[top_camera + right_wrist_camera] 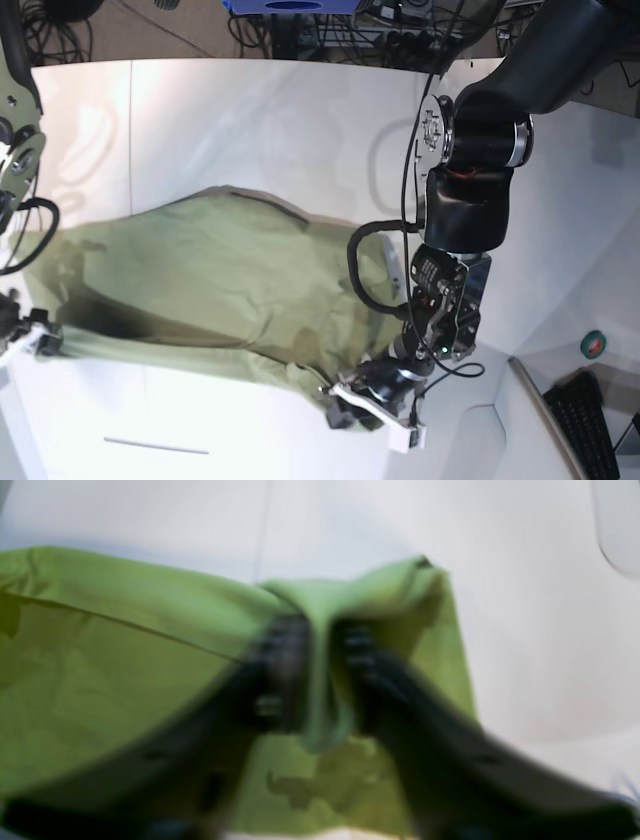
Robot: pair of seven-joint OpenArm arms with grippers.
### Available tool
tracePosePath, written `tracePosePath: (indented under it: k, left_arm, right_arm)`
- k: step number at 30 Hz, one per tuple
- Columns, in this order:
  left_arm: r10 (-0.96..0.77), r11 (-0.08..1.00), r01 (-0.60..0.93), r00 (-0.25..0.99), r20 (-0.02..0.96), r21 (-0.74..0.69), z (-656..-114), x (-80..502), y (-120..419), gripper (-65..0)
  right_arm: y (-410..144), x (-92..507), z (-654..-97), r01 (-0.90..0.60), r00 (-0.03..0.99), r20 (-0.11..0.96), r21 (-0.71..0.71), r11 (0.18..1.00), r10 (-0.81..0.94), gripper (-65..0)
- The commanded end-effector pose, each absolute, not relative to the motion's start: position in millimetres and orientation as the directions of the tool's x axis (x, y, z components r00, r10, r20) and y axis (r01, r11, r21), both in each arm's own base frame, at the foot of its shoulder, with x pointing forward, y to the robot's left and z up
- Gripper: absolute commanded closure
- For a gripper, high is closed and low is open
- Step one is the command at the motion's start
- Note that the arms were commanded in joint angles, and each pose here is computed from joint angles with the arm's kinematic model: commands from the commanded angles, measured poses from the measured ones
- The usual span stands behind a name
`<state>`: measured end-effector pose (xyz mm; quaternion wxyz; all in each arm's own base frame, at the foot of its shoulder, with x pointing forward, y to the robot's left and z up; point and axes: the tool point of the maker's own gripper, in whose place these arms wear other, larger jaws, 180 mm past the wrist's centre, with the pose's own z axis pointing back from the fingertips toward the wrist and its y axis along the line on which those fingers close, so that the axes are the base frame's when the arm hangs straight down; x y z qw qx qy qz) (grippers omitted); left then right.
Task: Layout the t-shirt on the table in an organized manner, then fold the t-shirt properly
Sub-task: 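Release the shirt with both grippers and raise them away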
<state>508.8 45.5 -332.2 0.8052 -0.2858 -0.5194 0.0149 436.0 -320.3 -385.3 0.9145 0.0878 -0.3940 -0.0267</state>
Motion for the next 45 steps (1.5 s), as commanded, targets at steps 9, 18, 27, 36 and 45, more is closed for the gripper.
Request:
tracePosePath:
  k: [9,18,27,36,45]
  left_arm:
    - [0.322,0.872,0.267,0.318,0.892,-0.410,-295.0,514.5,86.2,-65.0]
    - [0.485,0.796,0.140,0.433,0.760,-0.588,-361.1,362.5,167.2,-54.3]
    - [0.506,0.772,0.067,0.537,0.675,-0.632,-388.3,278.5,184.4,0.0]
    - [0.524,0.756,0.036,0.565,0.638,-0.653,-401.3,260.3,175.3,0.0]
    - [0.521,0.759,0.020,0.581,0.625,-0.650,-408.5,251.6,176.0,0.0]
  right_arm:
    - [-390.1,397.5,-341.8,0.093,0.588,0.801,0.071,0.993,-0.112,-43.7]
    - [-386.0,271.1,-379.3,0.151,0.686,0.721,-0.014,0.988,-0.095,-33.2]
    - [-320.6,240.6,-426.4,0.156,0.717,0.666,0.133,0.979,-0.205,0.0]
    - [-295.7,224.3,-444.2,0.166,0.738,0.629,0.182,0.969,-0.244,0.0]
    - [-292.3,187.0,-462.4,0.174,0.790,0.563,0.171,0.970,-0.241,0.0]
